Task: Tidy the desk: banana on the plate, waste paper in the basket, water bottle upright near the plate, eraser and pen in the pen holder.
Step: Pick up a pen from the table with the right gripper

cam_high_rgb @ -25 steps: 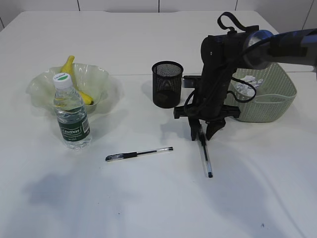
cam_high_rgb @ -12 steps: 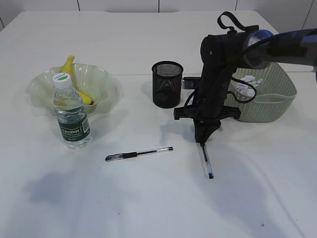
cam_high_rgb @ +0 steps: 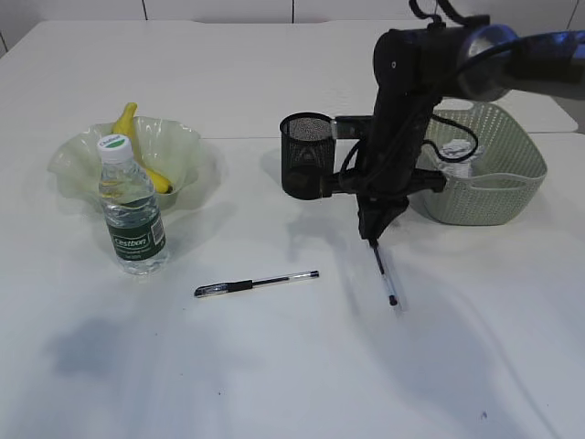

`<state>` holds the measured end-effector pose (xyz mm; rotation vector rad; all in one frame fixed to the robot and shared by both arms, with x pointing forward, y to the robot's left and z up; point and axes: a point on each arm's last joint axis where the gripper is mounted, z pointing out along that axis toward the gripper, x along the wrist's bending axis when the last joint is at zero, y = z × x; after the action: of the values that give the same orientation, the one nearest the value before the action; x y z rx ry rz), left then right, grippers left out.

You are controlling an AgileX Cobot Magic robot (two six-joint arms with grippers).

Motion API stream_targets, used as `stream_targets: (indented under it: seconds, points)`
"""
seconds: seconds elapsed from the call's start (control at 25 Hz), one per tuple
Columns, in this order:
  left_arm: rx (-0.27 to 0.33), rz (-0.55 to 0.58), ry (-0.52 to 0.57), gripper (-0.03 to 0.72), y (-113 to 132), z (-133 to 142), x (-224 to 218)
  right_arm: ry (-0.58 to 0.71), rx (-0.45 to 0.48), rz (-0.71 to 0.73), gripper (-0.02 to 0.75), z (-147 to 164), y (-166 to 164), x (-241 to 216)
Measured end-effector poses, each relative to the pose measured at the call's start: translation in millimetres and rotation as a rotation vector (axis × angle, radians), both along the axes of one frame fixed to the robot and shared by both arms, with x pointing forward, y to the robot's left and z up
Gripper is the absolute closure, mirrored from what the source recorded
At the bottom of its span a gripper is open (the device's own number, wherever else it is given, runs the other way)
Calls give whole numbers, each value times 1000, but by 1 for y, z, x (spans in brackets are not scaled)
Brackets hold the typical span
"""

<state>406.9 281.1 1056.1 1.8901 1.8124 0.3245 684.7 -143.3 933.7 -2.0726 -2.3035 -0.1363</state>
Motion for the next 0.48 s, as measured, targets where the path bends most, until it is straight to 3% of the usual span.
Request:
stream_targets:
  seconds: [0.36, 0.48]
  points:
    - [0, -4, 16, 200, 0, -1, -1, -181, 30, 59, 680, 82, -6, -12]
    - [0, -4, 16, 200, 0, -1, -1, -303, 62, 73, 681, 114, -7, -16]
